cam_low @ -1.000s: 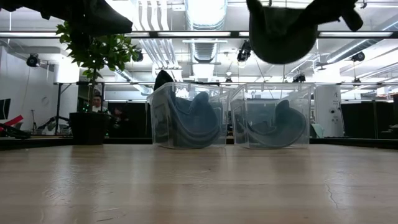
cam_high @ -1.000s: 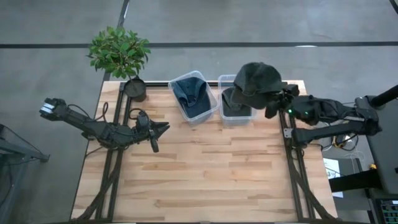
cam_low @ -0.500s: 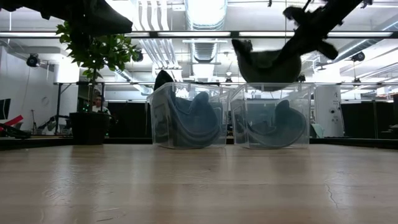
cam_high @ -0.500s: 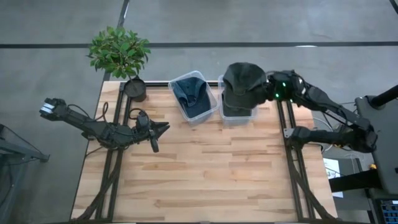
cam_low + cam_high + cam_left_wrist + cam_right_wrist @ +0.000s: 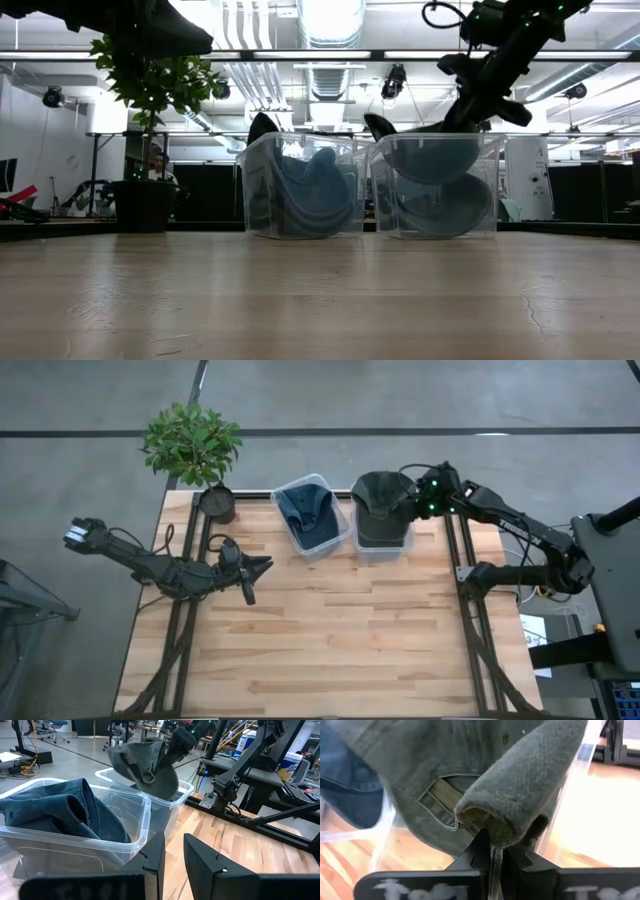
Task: Pick & Place hat
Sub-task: Put the black cap into the right transparent bin
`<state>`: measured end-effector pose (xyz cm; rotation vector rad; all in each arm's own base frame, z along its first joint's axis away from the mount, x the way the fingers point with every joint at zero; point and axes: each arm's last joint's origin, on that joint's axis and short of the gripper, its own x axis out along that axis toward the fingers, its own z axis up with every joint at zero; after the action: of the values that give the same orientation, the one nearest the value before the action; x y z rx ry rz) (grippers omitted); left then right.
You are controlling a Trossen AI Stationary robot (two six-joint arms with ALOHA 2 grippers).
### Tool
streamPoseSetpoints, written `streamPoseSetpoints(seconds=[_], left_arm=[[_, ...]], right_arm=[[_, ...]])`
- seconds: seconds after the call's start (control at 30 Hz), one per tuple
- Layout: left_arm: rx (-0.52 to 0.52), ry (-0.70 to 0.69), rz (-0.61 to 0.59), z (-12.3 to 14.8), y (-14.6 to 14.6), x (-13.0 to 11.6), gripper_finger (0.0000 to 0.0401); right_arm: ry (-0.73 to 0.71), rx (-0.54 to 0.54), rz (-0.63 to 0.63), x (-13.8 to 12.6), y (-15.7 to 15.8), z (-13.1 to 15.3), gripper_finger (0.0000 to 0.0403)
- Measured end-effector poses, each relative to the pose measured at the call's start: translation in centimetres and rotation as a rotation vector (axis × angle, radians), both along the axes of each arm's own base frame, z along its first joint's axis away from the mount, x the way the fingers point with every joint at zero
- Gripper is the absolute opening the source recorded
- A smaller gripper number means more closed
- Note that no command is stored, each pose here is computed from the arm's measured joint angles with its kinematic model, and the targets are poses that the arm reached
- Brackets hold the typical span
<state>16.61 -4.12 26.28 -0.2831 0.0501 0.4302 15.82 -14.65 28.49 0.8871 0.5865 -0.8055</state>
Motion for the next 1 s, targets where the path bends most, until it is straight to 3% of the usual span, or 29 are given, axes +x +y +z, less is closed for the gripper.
streamPoseSetpoints(seconds=[0.37,0.77,1.0], left_arm=[[0.009,0.004,-0.001,0.0,0.0,0.0,0.0064],[0.01,0.005,-0.001,0.0,0.0,0.0,0.0064],[0.011,0.005,-0.001,0.0,0.0,0.0,0.0064]], right_arm=[[0.027,0.0,0.029,-0.3,0.3,0.0,0.0017],[0.026,0.008,0.054,-0.4,0.5,0.0,0.0114],[0.066,0.046,0.058,-1.4,1.5,0.1,0.0141]])
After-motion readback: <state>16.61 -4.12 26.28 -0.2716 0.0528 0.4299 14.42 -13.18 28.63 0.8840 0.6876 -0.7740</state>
